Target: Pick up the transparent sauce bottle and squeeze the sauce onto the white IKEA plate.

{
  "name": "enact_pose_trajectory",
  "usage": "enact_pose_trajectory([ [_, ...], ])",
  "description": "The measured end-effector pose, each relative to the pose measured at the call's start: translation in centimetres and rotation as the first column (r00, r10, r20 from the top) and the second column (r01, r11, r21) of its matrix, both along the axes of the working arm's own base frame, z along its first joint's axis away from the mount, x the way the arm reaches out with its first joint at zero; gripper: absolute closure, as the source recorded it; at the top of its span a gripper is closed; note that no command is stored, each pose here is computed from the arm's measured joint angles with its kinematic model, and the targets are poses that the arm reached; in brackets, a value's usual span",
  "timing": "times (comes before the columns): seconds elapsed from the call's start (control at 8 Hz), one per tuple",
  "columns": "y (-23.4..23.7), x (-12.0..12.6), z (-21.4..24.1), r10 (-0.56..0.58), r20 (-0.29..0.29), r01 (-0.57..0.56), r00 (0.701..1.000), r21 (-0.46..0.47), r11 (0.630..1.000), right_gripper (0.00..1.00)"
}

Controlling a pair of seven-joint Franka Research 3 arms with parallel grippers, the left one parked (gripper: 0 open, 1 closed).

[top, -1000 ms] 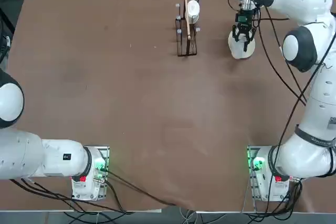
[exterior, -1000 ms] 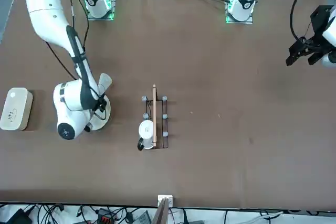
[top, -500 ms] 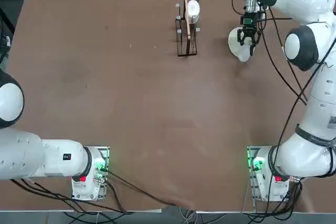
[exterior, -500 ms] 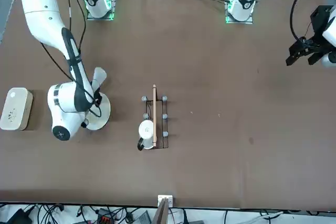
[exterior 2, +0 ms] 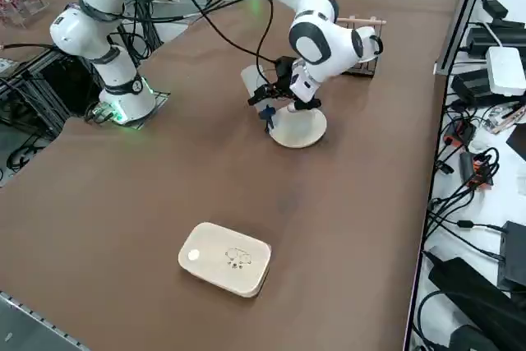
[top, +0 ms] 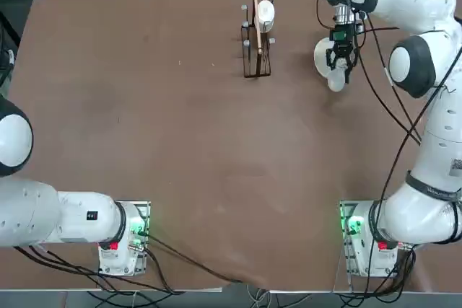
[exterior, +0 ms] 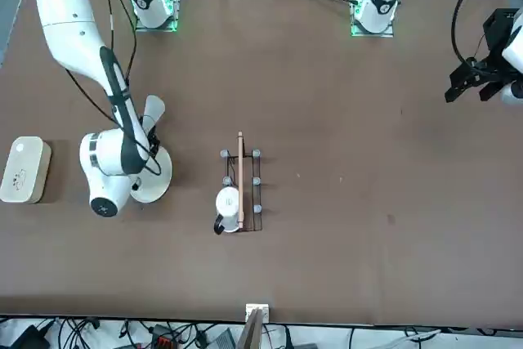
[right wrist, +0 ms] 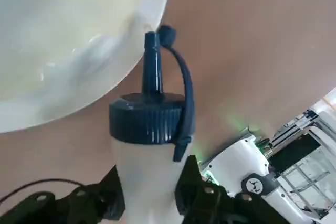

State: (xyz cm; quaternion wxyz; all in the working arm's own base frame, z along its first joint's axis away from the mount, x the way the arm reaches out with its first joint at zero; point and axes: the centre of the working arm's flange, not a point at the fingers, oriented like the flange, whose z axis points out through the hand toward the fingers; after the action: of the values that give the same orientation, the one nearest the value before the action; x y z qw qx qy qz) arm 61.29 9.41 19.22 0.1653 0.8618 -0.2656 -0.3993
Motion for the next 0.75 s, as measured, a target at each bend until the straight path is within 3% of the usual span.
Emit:
enact_pose_trajectory([
  [0.75, 4.9, -1.2, -0.2, 0.082, -0.009, -0.082, 0.997, 0.0, 0.997, 0.56],
])
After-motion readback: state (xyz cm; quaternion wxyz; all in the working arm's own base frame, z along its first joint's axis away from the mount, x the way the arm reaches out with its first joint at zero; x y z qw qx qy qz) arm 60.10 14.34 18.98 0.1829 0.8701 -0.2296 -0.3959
